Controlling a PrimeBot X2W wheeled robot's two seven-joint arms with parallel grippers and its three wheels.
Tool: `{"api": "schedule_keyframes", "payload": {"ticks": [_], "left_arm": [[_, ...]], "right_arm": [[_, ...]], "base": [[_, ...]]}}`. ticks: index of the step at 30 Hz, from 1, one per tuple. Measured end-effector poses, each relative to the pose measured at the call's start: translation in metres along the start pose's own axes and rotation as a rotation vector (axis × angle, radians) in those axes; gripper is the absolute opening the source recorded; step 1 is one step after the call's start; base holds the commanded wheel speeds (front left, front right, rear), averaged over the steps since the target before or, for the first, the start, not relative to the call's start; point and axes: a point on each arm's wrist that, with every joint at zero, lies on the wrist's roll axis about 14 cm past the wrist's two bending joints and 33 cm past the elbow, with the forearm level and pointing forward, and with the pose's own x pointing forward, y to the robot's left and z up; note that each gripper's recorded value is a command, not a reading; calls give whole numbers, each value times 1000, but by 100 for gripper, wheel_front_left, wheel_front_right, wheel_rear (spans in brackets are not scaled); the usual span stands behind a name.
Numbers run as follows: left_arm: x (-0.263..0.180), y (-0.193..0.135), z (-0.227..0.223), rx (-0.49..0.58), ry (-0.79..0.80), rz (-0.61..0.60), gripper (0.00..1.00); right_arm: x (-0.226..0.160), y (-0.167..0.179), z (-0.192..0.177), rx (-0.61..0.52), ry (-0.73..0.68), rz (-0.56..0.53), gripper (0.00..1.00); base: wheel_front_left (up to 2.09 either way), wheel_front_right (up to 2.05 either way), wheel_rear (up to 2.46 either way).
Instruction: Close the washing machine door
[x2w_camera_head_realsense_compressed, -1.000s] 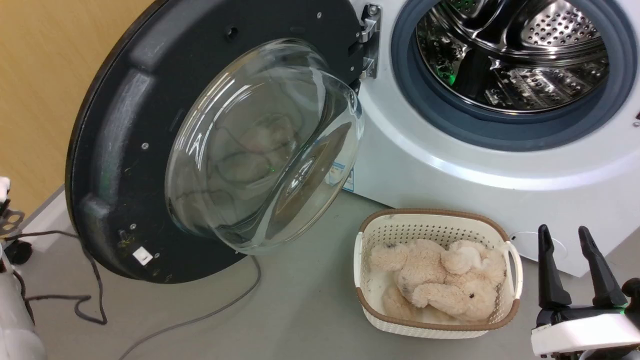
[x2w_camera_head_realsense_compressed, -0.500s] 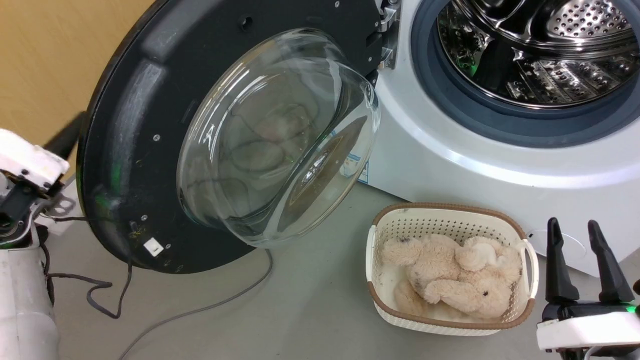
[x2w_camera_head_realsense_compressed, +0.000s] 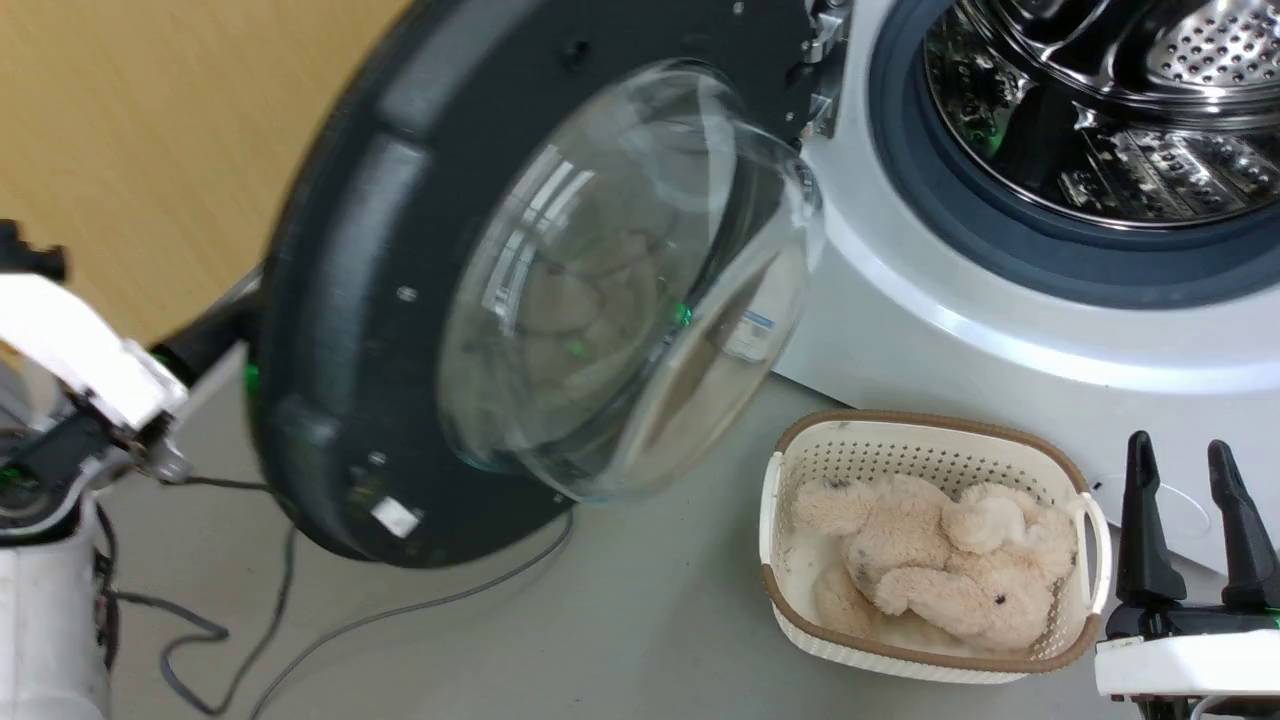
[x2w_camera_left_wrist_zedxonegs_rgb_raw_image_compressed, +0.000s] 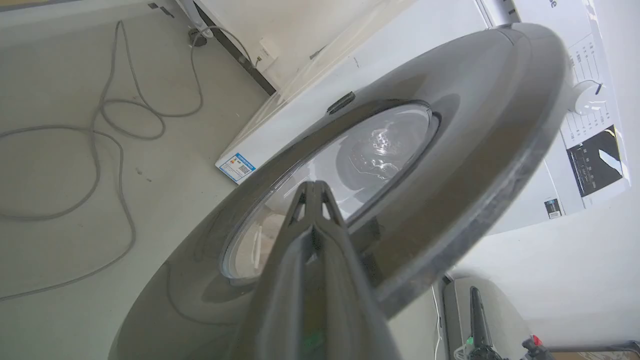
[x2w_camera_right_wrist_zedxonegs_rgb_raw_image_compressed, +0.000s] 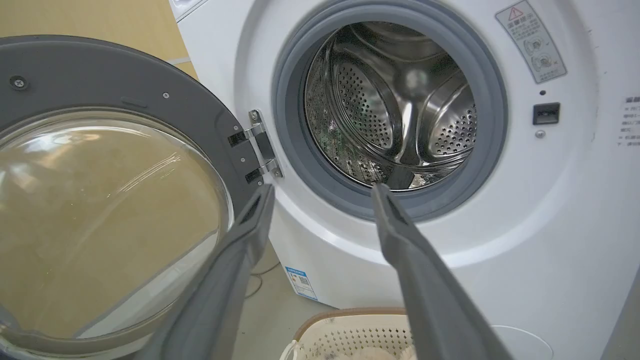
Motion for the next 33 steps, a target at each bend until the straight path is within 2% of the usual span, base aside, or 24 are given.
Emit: {"api": "schedule_keyframes", "payload": {"ticks": [5, 19, 21, 33], "left_arm": [[-1, -28, -28, 16, 82, -112, 0], [19, -131, -120, 105, 312, -443, 0], [36, -170, -150, 57, 372, -575, 0], [75, -235, -214, -22, 508, -754, 0]], "right_arm": [[0, 1, 5, 12, -18, 0, 100], [-16, -24, 18, -11, -42, -76, 100], [-29, -46, 28, -30, -63, -141, 100], [-75, -107, 51, -88, -101, -344, 100]], "base": [[0, 0, 0], [0, 0, 0], [0, 0, 0], [0, 0, 0]]}}
